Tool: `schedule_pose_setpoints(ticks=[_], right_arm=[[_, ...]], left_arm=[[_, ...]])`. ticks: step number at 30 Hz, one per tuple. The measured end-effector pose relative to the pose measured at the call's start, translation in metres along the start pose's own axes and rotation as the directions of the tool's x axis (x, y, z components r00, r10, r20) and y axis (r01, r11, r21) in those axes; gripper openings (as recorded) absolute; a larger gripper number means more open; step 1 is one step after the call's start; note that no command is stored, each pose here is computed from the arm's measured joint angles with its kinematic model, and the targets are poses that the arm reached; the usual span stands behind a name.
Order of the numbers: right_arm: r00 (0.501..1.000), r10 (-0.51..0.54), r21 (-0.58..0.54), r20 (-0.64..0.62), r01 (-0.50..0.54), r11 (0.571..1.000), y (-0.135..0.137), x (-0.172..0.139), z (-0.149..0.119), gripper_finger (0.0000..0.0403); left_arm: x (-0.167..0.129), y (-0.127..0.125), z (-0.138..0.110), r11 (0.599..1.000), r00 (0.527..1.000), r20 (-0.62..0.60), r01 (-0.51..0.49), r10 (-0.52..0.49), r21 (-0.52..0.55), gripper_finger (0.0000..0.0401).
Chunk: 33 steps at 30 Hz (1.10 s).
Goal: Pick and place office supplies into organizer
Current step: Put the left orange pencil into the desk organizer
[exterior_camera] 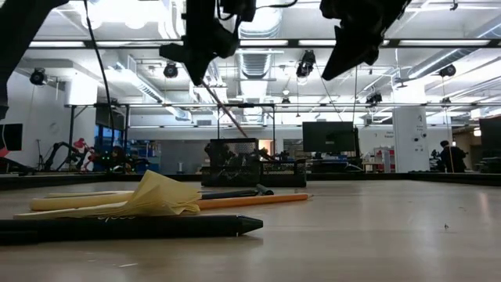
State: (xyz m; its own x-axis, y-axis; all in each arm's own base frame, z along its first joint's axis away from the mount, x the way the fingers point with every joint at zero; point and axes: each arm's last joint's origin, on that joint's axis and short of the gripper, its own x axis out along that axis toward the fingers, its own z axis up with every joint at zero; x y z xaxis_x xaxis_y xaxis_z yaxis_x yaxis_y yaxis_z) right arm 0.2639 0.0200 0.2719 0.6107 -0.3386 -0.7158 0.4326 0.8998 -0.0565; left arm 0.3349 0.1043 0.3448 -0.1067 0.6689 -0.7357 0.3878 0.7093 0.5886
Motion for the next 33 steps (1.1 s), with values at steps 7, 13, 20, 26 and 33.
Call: schedule_pose_setpoints(ticks=[7,13,20,26,33], right_arm=[[1.000,0.001,0.001,0.002,-0.001,1.000,0.000,-0.001,0.001,0.0011],[1.000,-0.003,-0.006,-0.013,0.003,1.000,0.001,0.002,-0.001,0.0011],[1.000,-0.003,-0.008,-0.014,0.003,1.000,0.001,0.002,-0.002,0.0011],[0.999,-0.007,0.000,-0.032,0.007,1.000,0.003,0.007,-0.003,0.0011],[0.999,-0.006,0.026,-0.046,0.008,1.000,0.004,0.011,-0.004,0.0011]], left_arm=[[0.014,0.007,-0.007,0.999,0.999,-0.028,0.032,-0.031,0.008,0.0006],[0.036,-0.002,-0.004,0.992,0.994,-0.068,0.096,-0.090,0.082,0.0006],[0.053,-0.013,0.017,0.981,0.990,-0.103,0.113,-0.098,0.156,0.0011],[0.054,-0.015,0.039,0.985,0.997,-0.062,0.044,-0.034,0.166,0.0013],[0.047,-0.019,0.047,0.984,1.000,-0.020,0.011,-0.007,0.175,0.0017]])
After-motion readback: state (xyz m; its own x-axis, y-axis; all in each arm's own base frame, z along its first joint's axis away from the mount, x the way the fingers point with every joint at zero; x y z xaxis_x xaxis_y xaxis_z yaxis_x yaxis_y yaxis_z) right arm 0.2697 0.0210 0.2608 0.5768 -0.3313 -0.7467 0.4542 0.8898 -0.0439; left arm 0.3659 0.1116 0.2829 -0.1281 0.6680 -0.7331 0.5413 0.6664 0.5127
